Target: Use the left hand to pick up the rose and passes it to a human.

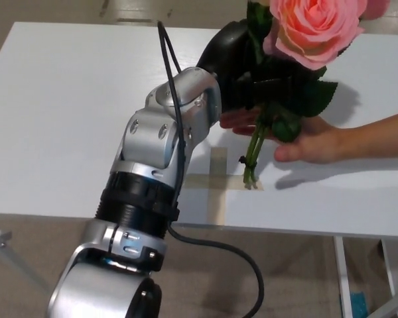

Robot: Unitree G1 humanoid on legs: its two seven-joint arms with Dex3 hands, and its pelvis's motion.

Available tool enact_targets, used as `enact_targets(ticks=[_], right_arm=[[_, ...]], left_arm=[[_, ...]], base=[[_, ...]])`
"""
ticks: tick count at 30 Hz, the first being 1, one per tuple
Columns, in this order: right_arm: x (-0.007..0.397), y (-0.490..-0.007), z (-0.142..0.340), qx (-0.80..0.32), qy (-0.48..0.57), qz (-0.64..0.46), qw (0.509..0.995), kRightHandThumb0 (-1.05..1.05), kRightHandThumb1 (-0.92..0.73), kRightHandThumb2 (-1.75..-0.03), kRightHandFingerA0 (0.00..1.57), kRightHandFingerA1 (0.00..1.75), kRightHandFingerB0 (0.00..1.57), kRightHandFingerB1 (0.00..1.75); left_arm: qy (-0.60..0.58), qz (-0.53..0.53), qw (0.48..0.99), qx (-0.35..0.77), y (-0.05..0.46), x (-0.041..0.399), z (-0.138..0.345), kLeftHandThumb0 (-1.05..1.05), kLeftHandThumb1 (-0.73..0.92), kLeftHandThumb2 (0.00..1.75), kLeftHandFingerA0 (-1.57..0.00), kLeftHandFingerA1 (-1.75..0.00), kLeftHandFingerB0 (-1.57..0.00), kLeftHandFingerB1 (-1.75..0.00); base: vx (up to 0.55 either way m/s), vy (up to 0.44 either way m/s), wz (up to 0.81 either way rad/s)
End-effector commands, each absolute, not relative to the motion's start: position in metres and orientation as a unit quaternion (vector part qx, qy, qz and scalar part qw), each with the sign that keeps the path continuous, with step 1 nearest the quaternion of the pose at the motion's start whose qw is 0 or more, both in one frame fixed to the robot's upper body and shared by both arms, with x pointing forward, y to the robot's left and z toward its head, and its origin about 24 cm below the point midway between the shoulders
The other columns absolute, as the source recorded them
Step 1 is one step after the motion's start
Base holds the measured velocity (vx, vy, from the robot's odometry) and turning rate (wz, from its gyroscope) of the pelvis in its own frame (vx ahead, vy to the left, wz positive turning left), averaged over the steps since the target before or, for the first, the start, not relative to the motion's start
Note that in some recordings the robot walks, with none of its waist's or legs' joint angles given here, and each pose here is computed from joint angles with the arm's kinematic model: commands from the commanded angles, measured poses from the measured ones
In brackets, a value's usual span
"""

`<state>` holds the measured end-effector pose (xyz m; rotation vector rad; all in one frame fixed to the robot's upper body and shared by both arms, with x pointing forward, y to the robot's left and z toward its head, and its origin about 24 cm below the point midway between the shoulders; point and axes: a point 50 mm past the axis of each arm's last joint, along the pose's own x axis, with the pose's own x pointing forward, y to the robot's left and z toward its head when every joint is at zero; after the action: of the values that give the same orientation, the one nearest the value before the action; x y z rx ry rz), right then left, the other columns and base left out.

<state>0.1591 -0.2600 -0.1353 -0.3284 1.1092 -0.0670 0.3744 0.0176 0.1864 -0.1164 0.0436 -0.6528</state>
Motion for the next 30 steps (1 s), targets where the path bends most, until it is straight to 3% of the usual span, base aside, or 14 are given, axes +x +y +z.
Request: enact_targets(ticks=[1, 13, 22, 29, 30], right_arm=[[0.155, -0.255, -0.139, -0.15, 0.534, -0.021, 0.832, -0.39, -0.64, -0.58, 0.69, 0.47, 0.58, 0.43], [0.16, -0.255, -0.137, -0.147, 0.53, -0.022, 0.835, -0.42, -0.59, -0.61, 0.68, 0.49, 0.58, 0.45], [0.169, -0.256, -0.133, -0.147, 0.519, -0.023, 0.841, -0.39, -0.64, -0.59, 0.66, 0.46, 0.57, 0.43], [0.171, -0.258, -0.131, -0.141, 0.517, -0.026, 0.844, -0.39, -0.64, -0.59, 0.67, 0.46, 0.57, 0.43], [0.171, -0.258, -0.131, -0.142, 0.517, -0.026, 0.844, -0.39, -0.64, -0.59, 0.67, 0.46, 0.57, 0.43]], left_arm=[[0.002, -0.347, 0.935, -0.07, -0.009, 0.37, 0.194, -0.18, 0.8, 0.68, -0.93, -1.45, -0.81, -0.89], [0.013, -0.365, 0.928, -0.072, -0.036, 0.371, 0.191, -0.18, 0.82, 0.65, -0.94, -1.45, -0.8, -0.92], [0.007, -0.382, 0.921, -0.075, -0.045, 0.37, 0.194, -0.19, 0.82, 0.64, -0.93, -1.45, -0.8, -0.94], [0.007, -0.38, 0.923, -0.069, -0.036, 0.375, 0.192, -0.19, 0.8, 0.65, -0.99, -1.42, -0.89, -0.66], [0.007, -0.38, 0.923, -0.066, -0.034, 0.375, 0.193, -0.23, 0.77, 0.63, -1.02, -1.27, -0.86, -0.54]], base=[[0.0, 0.0, 0.0], [0.0, 0.0, 0.0], [0.0, 0.0, 0.0], [0.0, 0.0, 0.0], [0.0, 0.0, 0.0]])
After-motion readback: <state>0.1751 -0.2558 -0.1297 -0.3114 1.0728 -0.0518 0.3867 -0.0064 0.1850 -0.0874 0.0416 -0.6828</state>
